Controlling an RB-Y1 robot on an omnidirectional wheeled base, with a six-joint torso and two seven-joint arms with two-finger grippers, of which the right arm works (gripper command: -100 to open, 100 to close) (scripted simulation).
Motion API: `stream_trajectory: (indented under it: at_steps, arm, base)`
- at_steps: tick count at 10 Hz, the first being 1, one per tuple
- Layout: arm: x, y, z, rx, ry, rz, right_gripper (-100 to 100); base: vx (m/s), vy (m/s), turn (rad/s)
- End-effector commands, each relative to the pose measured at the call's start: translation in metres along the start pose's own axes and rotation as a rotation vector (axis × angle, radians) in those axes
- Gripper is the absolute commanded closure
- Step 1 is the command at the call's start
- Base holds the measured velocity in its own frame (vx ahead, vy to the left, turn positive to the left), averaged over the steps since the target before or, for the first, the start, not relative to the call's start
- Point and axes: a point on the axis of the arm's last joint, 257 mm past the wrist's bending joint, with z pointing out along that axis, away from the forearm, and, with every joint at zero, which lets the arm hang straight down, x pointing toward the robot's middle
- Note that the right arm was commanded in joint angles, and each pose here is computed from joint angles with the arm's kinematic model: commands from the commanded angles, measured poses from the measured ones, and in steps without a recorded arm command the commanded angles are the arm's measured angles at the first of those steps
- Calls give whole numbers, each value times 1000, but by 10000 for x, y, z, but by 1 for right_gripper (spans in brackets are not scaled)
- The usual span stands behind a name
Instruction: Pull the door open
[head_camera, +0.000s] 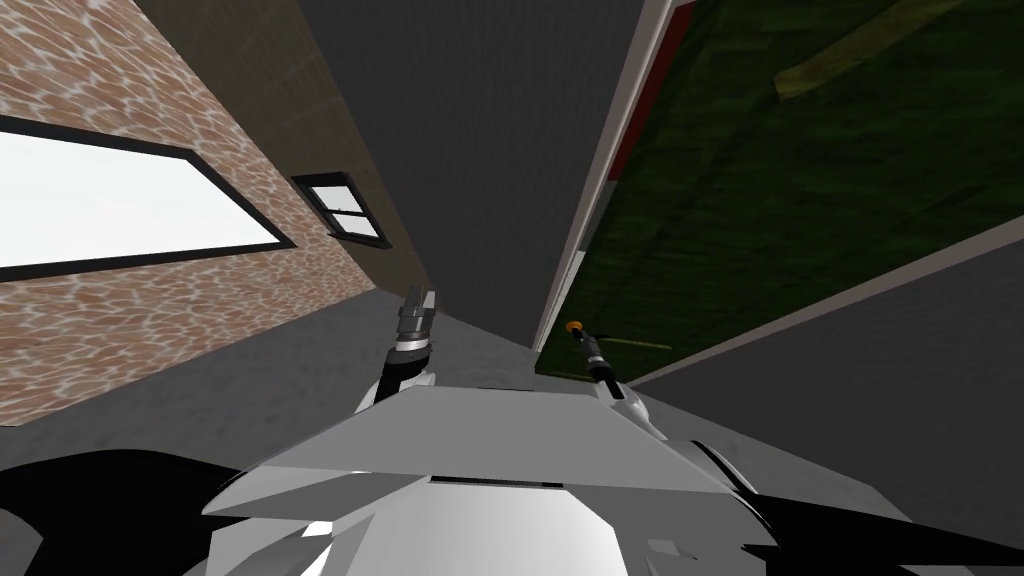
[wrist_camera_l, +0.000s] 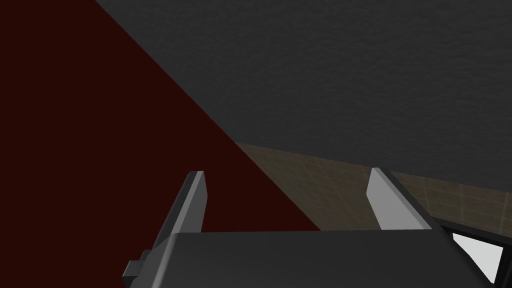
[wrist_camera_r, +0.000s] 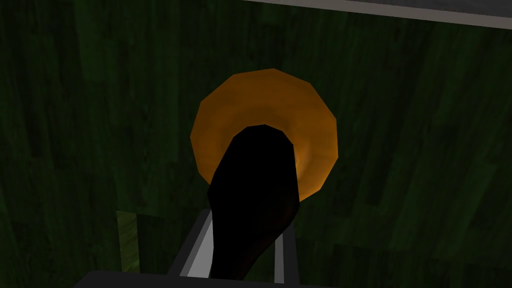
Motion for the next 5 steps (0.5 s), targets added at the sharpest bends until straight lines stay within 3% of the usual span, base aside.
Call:
stream_trajectory:
  at_steps: [1,5]
  arm:
    - [27,5,-63,-5,28,-1,100]
    - [77,28,-202,-15,95,-2,100]
  base:
    - [-206,-71,103]
    - [-199,-70,83]
